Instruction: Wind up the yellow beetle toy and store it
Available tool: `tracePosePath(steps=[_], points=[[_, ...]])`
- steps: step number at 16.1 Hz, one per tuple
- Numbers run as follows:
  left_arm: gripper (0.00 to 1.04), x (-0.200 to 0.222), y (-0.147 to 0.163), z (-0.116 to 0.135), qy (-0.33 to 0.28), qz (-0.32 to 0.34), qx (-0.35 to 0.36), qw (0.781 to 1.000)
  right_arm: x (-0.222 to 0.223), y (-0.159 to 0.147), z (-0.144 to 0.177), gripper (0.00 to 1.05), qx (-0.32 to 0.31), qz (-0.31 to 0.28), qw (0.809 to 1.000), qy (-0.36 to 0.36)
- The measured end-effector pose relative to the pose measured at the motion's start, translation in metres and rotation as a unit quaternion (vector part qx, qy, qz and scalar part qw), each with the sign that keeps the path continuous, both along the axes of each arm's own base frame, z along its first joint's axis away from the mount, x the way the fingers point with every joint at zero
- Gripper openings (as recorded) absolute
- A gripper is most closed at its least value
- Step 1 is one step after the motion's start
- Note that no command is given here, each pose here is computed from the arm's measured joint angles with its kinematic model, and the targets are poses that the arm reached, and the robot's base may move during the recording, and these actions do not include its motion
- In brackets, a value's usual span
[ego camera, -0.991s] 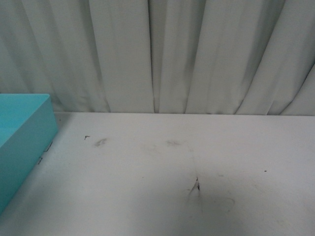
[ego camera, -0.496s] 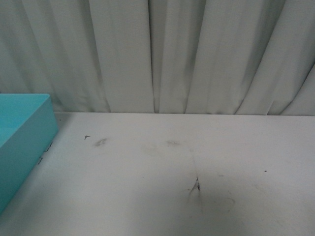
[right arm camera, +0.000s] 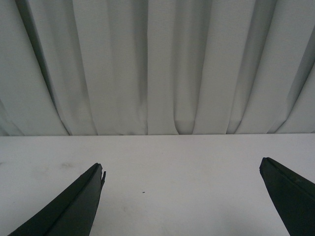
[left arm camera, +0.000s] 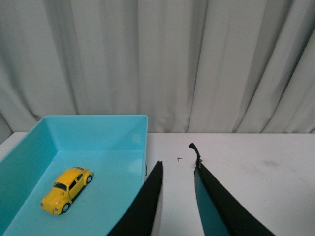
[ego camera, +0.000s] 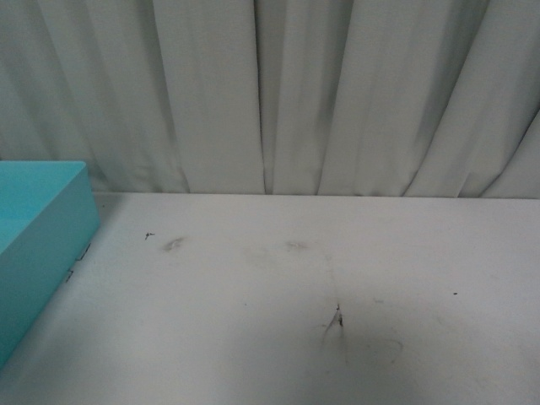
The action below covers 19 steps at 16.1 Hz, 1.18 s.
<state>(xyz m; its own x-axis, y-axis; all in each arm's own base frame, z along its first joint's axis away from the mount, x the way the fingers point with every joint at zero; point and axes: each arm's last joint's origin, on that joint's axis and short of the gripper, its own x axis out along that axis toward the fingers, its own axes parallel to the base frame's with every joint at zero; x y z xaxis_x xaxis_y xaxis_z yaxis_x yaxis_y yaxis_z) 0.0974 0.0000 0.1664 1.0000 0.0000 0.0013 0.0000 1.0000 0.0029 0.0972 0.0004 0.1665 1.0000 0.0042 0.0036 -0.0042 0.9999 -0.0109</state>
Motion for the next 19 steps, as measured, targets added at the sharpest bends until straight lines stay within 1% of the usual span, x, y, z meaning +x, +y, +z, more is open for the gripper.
tracePosePath(steps=[2,5,6,7,8,19], points=[[0.43,0.0,0.0,0.0,0.0,0.0,0.0,1.0,0.0,0.0,0.0,0.98,0.0,0.0,1.0,0.0],[0.81,0.0,0.0,0.0,0.0,0.0,0.0,1.0,0.0,0.0,0.0,0.98,0.0,0.0,1.0,0.0],[0.91,0.0,0.0,0.0,0.0,0.0,0.0,1.0,0.0,0.0,0.0,0.98,0.0,0.0,1.0,0.0],[1.0,0.0,0.0,0.0,0.0,0.0,0.0,1.0,0.0,0.0,0.0,0.98,0.0,0.0,1.0,0.0],[0.97,0.0,0.0,0.0,0.0,0.0,0.0,1.0,0.0,0.0,0.0,0.98,0.0,0.0,1.0,0.0],[0.98,0.0,0.0,0.0002,-0.001,0.0,0.0,1.0,0.0,0.0,0.0003,0.98,0.0,0.0,1.0,-0.001]])
